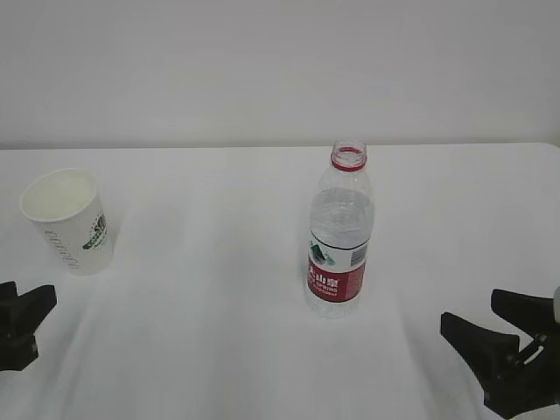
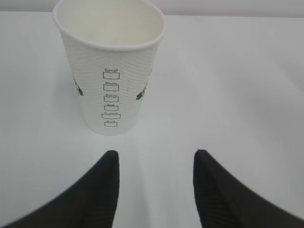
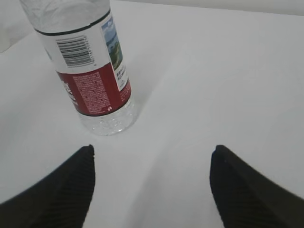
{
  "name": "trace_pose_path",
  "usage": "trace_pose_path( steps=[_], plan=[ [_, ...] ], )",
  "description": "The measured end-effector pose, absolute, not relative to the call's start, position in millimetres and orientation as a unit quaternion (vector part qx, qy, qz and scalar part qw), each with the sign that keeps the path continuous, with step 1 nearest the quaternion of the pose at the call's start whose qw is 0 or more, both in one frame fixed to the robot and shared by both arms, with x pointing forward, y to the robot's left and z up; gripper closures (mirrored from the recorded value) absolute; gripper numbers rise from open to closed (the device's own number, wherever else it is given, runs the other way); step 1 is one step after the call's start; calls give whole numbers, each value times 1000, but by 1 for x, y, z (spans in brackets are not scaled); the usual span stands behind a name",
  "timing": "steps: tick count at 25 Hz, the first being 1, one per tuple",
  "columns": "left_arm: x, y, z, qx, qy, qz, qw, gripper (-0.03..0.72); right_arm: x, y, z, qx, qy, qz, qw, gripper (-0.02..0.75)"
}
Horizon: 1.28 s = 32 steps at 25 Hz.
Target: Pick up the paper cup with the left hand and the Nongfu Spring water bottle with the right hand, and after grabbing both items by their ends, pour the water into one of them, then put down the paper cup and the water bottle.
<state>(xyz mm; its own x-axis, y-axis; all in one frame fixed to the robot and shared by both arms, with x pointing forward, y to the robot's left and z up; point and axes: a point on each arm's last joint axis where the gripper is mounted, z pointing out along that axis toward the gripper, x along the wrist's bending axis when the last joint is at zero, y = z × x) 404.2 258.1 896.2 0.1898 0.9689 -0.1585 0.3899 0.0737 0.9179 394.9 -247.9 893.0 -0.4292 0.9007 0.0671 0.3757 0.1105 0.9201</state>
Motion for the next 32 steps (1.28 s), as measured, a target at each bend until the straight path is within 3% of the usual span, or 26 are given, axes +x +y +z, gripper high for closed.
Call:
trace_pose_path(
  steps=[4,10,16,19,29,32],
  plan=[
    [404,258,896,609,557,306,474,321,394,-246,893,448,702,486,266,170],
    [404,257,896,658,497,343,448,302,390,-240,893,402,729,491,257,170],
    [403,255,897,670,480,344,449,81,389,-239,893,397,732,492,254,168],
    [403,253,897,676,473,339,453,29,392,-238,894,406,724,501,245,151],
    [403,253,897,653,504,315,470,18,403,-232,895,389,727,515,235,123],
    [403,252,897,654,502,312,472,20,408,-228,885,382,742,509,210,78]
  ],
)
